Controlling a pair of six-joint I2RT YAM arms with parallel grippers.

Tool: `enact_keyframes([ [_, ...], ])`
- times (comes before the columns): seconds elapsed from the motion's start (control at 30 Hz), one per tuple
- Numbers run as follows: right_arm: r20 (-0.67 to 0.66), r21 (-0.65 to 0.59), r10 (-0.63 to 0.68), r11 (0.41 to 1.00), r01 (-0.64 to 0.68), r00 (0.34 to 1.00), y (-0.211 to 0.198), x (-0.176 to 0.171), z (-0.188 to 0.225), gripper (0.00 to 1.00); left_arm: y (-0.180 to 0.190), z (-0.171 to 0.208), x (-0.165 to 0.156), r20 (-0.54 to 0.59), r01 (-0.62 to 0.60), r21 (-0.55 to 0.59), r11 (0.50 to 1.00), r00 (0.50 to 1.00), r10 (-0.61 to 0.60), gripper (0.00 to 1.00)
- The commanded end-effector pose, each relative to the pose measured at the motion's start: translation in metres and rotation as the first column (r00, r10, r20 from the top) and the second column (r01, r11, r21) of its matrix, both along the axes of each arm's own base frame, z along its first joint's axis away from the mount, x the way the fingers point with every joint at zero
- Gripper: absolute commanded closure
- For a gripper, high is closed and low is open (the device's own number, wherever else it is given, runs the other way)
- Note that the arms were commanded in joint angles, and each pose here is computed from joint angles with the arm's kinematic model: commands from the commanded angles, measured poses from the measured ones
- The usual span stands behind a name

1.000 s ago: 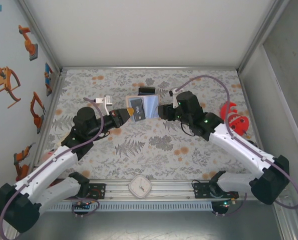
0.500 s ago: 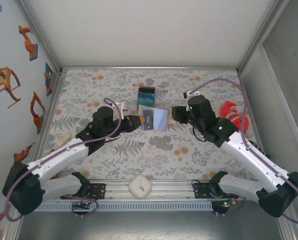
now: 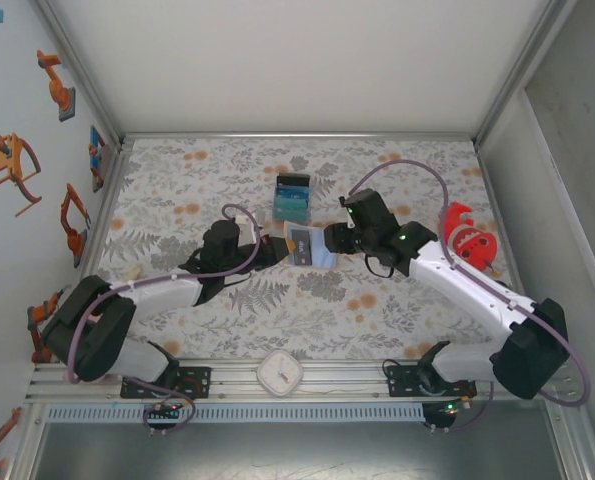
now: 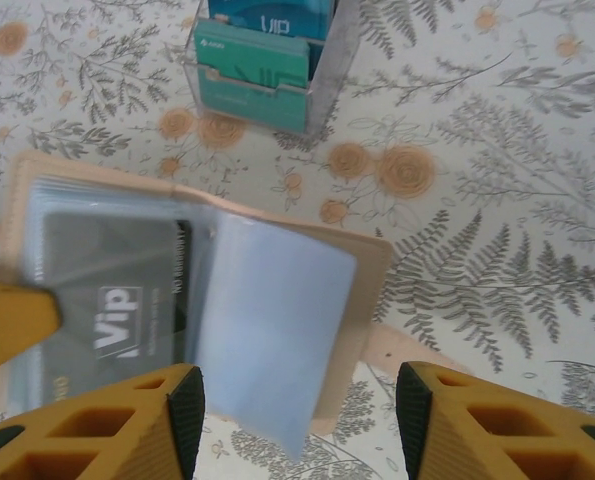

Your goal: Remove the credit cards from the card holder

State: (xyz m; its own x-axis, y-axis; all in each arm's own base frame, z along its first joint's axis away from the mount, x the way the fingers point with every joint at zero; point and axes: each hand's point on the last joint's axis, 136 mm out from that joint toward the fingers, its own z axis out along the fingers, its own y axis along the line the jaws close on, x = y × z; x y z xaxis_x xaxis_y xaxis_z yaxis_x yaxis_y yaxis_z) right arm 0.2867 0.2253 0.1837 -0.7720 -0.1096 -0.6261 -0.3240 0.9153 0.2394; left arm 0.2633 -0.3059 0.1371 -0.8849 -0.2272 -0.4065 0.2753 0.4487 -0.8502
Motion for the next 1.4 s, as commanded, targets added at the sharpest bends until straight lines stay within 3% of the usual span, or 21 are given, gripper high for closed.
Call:
enact_keyframes([
  [0.0, -0.023, 0.095, 0.024, 0.995, -0.021, 0.999, 0.016, 0.003, 0.007, 0.46, -0.001, 0.008, 0.003, 0.002, 0.017, -0.109, 0.994, 1.000, -0.017, 1.00],
  [0.47, -0.221, 0.229, 0.103, 0.972, -0.051, 0.970, 0.049, 0.012, -0.051, 0.54, 0.007, -0.049, 0.004, -0.229, 0.004, -0.105, 0.994, 0.973, -0.028, 1.00],
  [0.7, -0.295, 0.232, 0.122, 0.971, -0.053, 0.948, 0.055, 0.011, -0.081, 0.57, 0.023, -0.082, -0.003, -0.293, 0.018, 0.096, 0.995, 0.956, 0.011, 0.95],
  [0.87, -0.327, 0.268, 0.139, 0.962, -0.049, 0.935, 0.062, 0.008, -0.091, 0.59, 0.052, -0.081, -0.001, -0.231, 0.004, 0.338, 0.941, 0.970, 0.079, 0.68],
  [0.93, -0.346, 0.281, 0.148, 0.959, -0.048, 0.926, 0.065, 0.007, -0.095, 0.61, 0.066, -0.078, 0.002, -0.186, -0.020, 0.433, 0.901, 0.976, 0.111, 0.55],
  [1.0, -0.358, 0.292, 0.154, 0.955, -0.047, 0.921, 0.068, 0.006, -0.097, 0.63, 0.078, -0.073, 0.006, -0.130, -0.058, 0.513, 0.856, 0.981, 0.145, 0.49],
  [1.1, -0.362, 0.313, 0.164, 0.949, -0.046, 0.918, 0.073, 0.003, -0.098, 0.65, 0.091, -0.066, 0.008, -0.037, -0.126, 0.604, 0.787, 0.982, 0.185, 0.48],
  [1.27, -0.386, 0.325, 0.192, 0.944, -0.062, 0.902, 0.088, -0.007, -0.105, 0.67, 0.075, -0.058, 0.011, 0.068, -0.171, 0.612, 0.772, 0.984, 0.164, 0.49],
  [1.37, -0.420, 0.337, 0.193, 0.940, -0.045, 0.887, 0.095, -0.011, -0.114, 0.77, 0.066, -0.069, 0.012, 0.053, -0.140, 0.628, 0.765, 0.989, 0.137, 0.50],
])
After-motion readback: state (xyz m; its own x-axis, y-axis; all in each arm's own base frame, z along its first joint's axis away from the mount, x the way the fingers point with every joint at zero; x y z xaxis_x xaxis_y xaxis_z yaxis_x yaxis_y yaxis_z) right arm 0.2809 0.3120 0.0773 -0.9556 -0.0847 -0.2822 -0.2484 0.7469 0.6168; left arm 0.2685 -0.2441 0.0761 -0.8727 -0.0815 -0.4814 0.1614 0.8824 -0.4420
